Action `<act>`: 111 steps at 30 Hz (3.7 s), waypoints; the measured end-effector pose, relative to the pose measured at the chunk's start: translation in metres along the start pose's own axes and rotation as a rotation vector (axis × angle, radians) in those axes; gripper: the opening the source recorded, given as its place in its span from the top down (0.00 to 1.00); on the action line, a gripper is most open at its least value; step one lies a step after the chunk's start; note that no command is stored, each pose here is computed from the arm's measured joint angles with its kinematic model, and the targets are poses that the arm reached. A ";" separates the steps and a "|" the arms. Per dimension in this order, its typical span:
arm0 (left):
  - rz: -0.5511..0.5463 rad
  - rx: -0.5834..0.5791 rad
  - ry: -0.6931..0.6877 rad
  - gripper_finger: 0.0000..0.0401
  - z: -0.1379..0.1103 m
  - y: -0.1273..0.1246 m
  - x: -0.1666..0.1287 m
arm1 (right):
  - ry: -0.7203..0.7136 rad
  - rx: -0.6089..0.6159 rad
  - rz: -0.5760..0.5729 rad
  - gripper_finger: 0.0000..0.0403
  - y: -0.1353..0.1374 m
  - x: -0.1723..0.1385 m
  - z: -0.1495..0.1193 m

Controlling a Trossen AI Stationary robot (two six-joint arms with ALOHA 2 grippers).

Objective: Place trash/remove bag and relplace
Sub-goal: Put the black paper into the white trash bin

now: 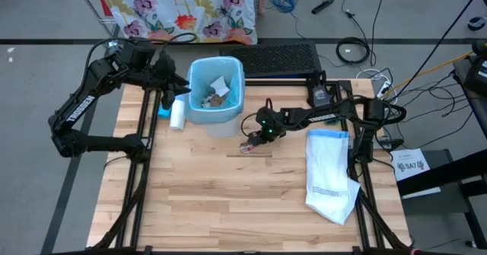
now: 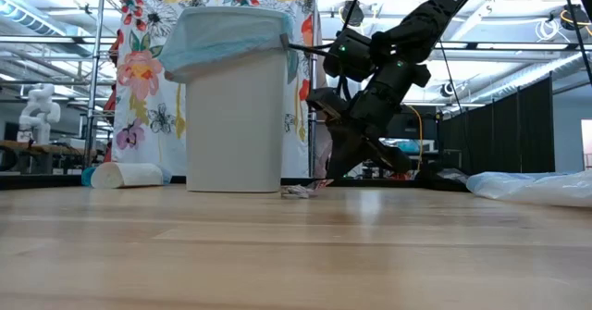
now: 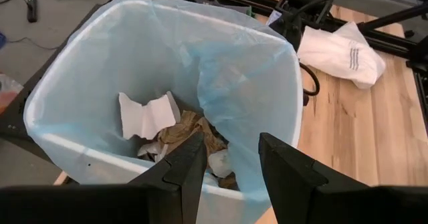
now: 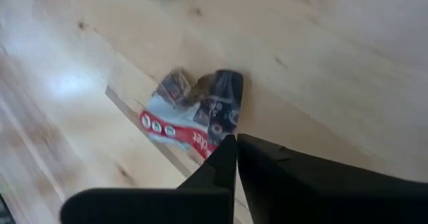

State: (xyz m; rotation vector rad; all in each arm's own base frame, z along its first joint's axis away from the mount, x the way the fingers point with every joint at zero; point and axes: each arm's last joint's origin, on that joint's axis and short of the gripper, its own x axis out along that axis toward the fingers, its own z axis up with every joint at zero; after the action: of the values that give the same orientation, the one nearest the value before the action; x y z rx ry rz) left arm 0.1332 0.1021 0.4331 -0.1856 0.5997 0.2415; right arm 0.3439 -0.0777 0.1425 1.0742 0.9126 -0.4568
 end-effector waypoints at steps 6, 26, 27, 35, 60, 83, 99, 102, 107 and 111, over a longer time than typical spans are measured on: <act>0.000 0.000 0.000 0.65 0.000 0.000 0.000 | 0.029 -0.075 -0.031 0.90 -0.004 -0.001 -0.001; 0.001 -0.001 0.001 0.65 0.000 0.000 0.000 | 0.102 -0.039 0.079 0.53 0.007 0.002 -0.009; 0.000 -0.001 0.001 0.65 0.000 0.000 0.000 | 0.103 -0.047 0.082 0.53 0.010 0.002 -0.012; 0.000 -0.054 0.001 0.65 0.000 0.000 0.000 | 0.051 -0.065 0.092 0.57 0.010 0.027 -0.014; -0.077 -0.052 0.016 0.65 0.002 -0.015 0.005 | -0.085 -0.360 0.030 1.00 0.033 -0.043 -0.023; -0.082 -0.080 0.107 0.65 0.007 -0.002 0.039 | -0.685 -0.713 -0.147 1.00 0.149 -0.227 0.033; -0.062 -0.080 0.099 0.65 0.012 0.003 0.050 | -0.679 -0.904 -0.134 0.99 0.196 -0.169 0.100; -0.012 -0.070 0.058 0.65 0.016 0.007 0.049 | -0.684 -0.892 -0.138 0.94 0.193 -0.173 0.109; 0.110 -0.065 -0.052 0.65 0.023 0.021 0.041 | -0.651 -0.823 -0.036 0.83 0.180 -0.181 0.127; 0.154 -0.072 -0.102 0.65 0.027 0.030 0.036 | -0.643 -0.778 -0.057 0.75 0.167 -0.186 0.139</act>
State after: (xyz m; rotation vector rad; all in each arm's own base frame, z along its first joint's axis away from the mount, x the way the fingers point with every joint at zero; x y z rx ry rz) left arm 0.1683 0.1431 0.4306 -0.1958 0.5051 0.4195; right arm 0.4144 -0.1479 0.4101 0.1585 0.4623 -0.4027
